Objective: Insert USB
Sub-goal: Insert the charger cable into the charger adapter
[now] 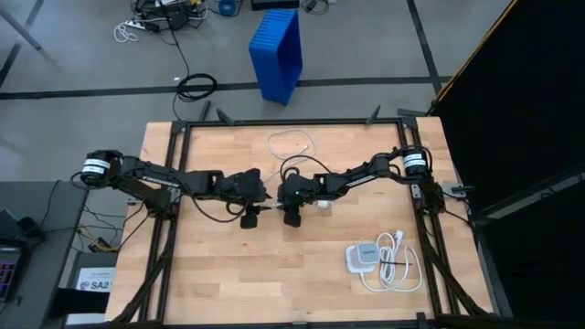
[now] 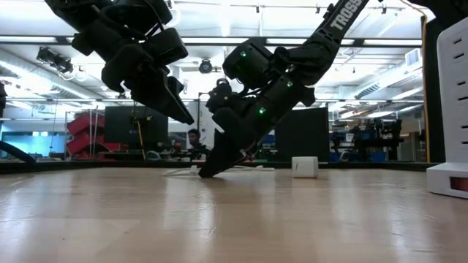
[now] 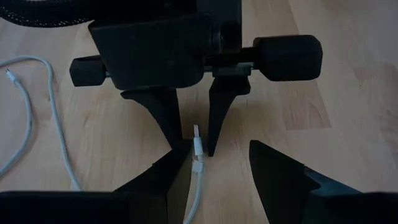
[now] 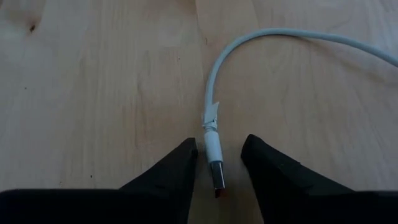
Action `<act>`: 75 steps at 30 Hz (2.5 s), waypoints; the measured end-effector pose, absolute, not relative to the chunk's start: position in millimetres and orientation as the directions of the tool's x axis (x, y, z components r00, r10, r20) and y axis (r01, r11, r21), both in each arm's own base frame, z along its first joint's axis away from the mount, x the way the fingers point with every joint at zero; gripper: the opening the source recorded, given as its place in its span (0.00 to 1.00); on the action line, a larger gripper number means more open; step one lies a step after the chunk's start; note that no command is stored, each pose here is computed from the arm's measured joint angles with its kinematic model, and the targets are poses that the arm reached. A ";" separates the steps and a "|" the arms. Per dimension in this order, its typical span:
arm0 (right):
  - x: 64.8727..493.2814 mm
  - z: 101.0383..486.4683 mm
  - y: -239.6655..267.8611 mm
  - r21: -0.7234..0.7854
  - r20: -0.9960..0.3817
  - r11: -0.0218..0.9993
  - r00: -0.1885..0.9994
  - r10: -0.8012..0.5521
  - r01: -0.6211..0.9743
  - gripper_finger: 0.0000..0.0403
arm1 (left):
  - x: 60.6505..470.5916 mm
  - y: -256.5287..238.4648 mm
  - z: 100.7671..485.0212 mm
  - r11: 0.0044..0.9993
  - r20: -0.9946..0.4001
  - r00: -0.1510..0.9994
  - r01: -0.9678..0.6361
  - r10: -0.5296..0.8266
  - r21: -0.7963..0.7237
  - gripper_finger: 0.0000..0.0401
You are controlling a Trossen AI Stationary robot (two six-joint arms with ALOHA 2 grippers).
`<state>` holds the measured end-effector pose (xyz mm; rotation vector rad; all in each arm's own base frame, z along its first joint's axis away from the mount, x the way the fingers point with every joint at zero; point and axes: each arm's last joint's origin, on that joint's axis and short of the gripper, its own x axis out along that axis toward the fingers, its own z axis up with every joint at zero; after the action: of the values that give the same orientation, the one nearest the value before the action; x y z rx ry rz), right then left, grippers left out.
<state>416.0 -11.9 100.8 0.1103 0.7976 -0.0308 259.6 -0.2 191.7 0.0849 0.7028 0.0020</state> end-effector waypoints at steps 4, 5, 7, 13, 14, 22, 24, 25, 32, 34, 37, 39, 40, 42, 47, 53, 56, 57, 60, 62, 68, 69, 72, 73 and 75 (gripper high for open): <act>415.3 100.1 -11.4 0.099 -0.723 0.992 0.691 0.020 0.075 0.27 | 259.6 -0.3 191.6 0.997 -0.646 0.763 0.027 0.031 0.079 0.37; 415.1 100.0 -11.2 0.101 -0.724 0.992 0.690 0.023 0.074 0.26 | 259.6 -0.2 191.6 0.997 -0.646 0.763 0.027 0.031 0.079 0.37; 414.8 99.7 -11.0 0.105 -0.727 0.992 0.686 0.028 0.071 0.24 | 259.5 -0.3 191.6 0.997 -0.646 0.763 0.026 0.031 0.079 0.37; 414.0 99.0 -10.6 0.106 -0.734 0.992 0.678 0.030 0.070 0.22 | 259.2 -0.3 191.2 0.997 -0.650 0.759 0.027 0.031 0.079 0.37; 414.0 99.0 -10.6 0.106 -0.734 0.992 0.678 0.031 0.070 0.21 | 259.1 -0.3 191.1 0.997 -0.651 0.759 0.027 0.031 0.079 0.37; 414.0 99.1 -9.9 0.085 -0.734 0.996 0.678 0.039 0.035 0.04 | 259.0 -0.2 191.1 0.997 -0.651 0.758 0.027 0.031 0.078 0.37; 413.8 103.1 -10.0 0.076 -0.728 0.997 0.684 0.036 0.028 0.02 | 258.5 -0.3 190.6 0.997 -0.658 0.753 0.023 0.030 0.072 0.37; 413.8 103.8 -10.0 0.075 -0.727 0.997 0.686 0.035 0.029 0.02 | 257.9 -0.7 189.9 0.998 -0.665 0.747 0.015 0.030 0.062 0.37; 411.3 119.7 -0.5 0.098 -0.699 0.995 0.711 0.078 -0.013 0.01 | 246.7 -0.6 171.6 0.999 -0.709 0.704 -0.041 0.030 0.001 0.37; 411.9 125.5 3.1 0.083 -0.684 0.996 0.726 0.071 -0.018 0.00 | 245.8 -0.6 170.2 1.000 -0.712 0.702 -0.019 0.030 0.023 0.37; 412.6 129.9 5.1 0.061 -0.671 0.998 0.740 0.045 -0.006 0.00 | 247.8 -1.4 175.6 0.999 -0.691 0.723 -0.001 0.027 0.038 0.37; 412.7 130.0 4.4 0.060 -0.670 0.998 0.741 0.042 -0.003 0.00 | 251.0 -2.6 184.3 0.999 -0.657 0.754 0.002 0.023 0.038 0.37; 413.0 130.3 4.3 0.056 -0.667 0.998 0.744 0.037 0.001 0.00 | 252.0 -3.1 188.5 0.999 -0.638 0.769 0.003 0.021 0.037 0.37; 414.2 131.7 3.9 0.044 -0.657 0.999 0.754 0.018 0.014 0.00 | 253.1 -6.4 200.2 1.000 -0.589 0.808 0.016 -0.004 0.015 0.37; 420.1 141.6 4.1 0.000 -0.572 0.998 0.818 -0.056 0.069 0.00 | 247.0 -23.7 231.2 0.992 -0.432 0.893 0.128 -0.125 -0.022 0.37; 411.4 161.0 8.9 -0.058 -0.473 0.989 0.868 -0.149 0.138 0.00 | 228.4 -51.4 255.7 0.968 -0.320 0.917 0.252 -0.239 -0.002 0.37; 394.2 181.5 15.8 -0.043 -0.401 0.991 0.906 -0.133 0.127 0.00 | 219.8 -64.9 263.4 0.960 -0.282 0.926 0.276 -0.251 0.052 0.37; 387.5 189.9 18.5 -0.043 -0.356 0.992 0.925 -0.129 0.122 0.00 | 216.9 -67.7 265.5 0.962 -0.274 0.932 0.265 -0.237 0.072 0.37; 361.5 211.2 25.1 -0.021 -0.208 0.995 0.973 -0.104 0.102 0.00 | 213.3 -71.7 268.5 0.969 -0.254 0.953 0.206 -0.166 0.137 0.37; 342.9 216.8 27.4 -0.001 -0.088 0.996 0.992 -0.093 0.093 0.00 | 214.1 -71.5 269.1 0.974 -0.240 0.963 0.164 -0.123 0.156 0.37; 309.4 210.0 31.3 0.056 0.265 0.997 0.961 -0.074 0.062 0.00 | 235.0 -73.9 258.6 0.976 -0.093 0.991 0.108 -0.092 0.187 0.37; 307.4 206.3 30.6 0.059 0.280 0.996 0.957 -0.077 0.063 0.00 | 239.6 -74.1 256.2 0.974 -0.079 0.993 0.102 -0.088 0.200 0.37; 308.3 200.1 26.7 0.062 0.291 0.995 0.952 -0.092 0.077 0.00 | 251.6 -72.5 248.9 0.972 -0.051 0.997 0.072 -0.063 0.221 0.37; 309.5 198.3 25.9 0.061 0.283 0.995 0.954 -0.094 0.080 0.00 | 254.9 -70.9 247.6 0.974 -0.037 0.998 0.052 -0.045 0.219 0.37; 313.3 197.0 25.3 0.056 0.281 0.996 0.956 -0.085 0.072 0.00 | 260.5 -66.4 244.9 0.977 -0.018 1.000 0.012 -0.008 0.214 0.37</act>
<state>313.3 25.3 197.0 0.0451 -0.2875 -0.0798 260.5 -66.4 244.9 0.2155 0.0170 -0.0104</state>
